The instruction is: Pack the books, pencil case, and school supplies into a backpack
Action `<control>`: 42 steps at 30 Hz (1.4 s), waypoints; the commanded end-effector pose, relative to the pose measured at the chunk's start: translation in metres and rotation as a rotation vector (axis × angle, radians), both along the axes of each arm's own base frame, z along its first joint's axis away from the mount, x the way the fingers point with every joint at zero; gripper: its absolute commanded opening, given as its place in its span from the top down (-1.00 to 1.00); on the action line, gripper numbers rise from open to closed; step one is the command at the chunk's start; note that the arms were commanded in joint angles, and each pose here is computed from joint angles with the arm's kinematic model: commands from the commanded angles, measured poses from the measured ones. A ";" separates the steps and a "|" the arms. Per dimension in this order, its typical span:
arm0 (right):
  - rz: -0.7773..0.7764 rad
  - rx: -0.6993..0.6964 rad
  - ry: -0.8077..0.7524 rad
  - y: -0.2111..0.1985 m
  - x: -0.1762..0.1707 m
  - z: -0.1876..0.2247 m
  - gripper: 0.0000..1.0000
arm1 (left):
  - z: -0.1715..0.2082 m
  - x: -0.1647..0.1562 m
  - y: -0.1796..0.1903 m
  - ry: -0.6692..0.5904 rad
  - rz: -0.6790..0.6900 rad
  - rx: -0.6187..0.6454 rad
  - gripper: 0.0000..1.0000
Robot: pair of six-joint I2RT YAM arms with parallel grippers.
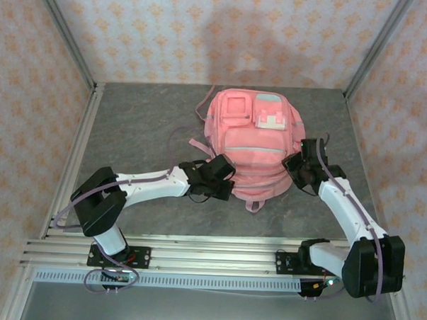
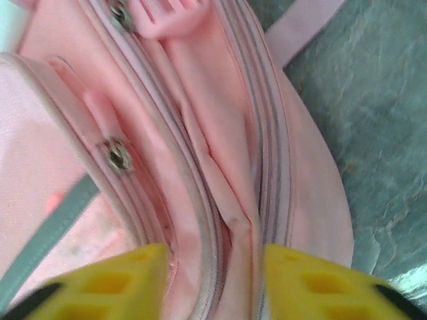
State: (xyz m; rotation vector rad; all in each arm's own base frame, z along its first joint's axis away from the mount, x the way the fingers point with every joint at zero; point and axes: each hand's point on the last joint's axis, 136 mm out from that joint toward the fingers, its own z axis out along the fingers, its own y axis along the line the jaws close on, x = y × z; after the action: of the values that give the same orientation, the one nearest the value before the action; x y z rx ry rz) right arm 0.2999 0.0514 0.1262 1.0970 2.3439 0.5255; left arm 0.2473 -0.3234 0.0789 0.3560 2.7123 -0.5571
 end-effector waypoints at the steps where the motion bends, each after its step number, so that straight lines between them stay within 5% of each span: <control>1: -0.068 -0.009 -0.008 -0.010 -0.007 0.010 -0.05 | 0.002 -0.003 -0.013 0.037 -0.009 -0.036 1.00; 12: -0.064 0.247 0.005 0.040 -0.076 0.002 -0.01 | 0.010 -0.027 -0.043 0.023 -0.098 -0.061 1.00; 23: 0.024 0.338 0.027 0.114 -0.079 -0.016 0.00 | 0.025 -0.045 -0.062 0.009 -0.140 -0.094 1.00; 34: -0.074 0.175 -0.016 0.077 -0.084 -0.036 0.85 | 0.028 -0.041 -0.040 -0.054 -0.134 -0.007 1.00; 42: -0.063 0.105 -0.026 0.064 -0.085 -0.032 0.95 | 0.008 -0.020 -0.004 -0.054 -0.048 0.082 1.00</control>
State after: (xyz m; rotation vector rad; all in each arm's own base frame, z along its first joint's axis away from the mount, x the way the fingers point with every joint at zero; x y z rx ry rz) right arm 0.2093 0.1428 0.0934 1.2106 2.3372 0.8023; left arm 0.2209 -0.3634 0.0914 0.4862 2.6550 -0.5906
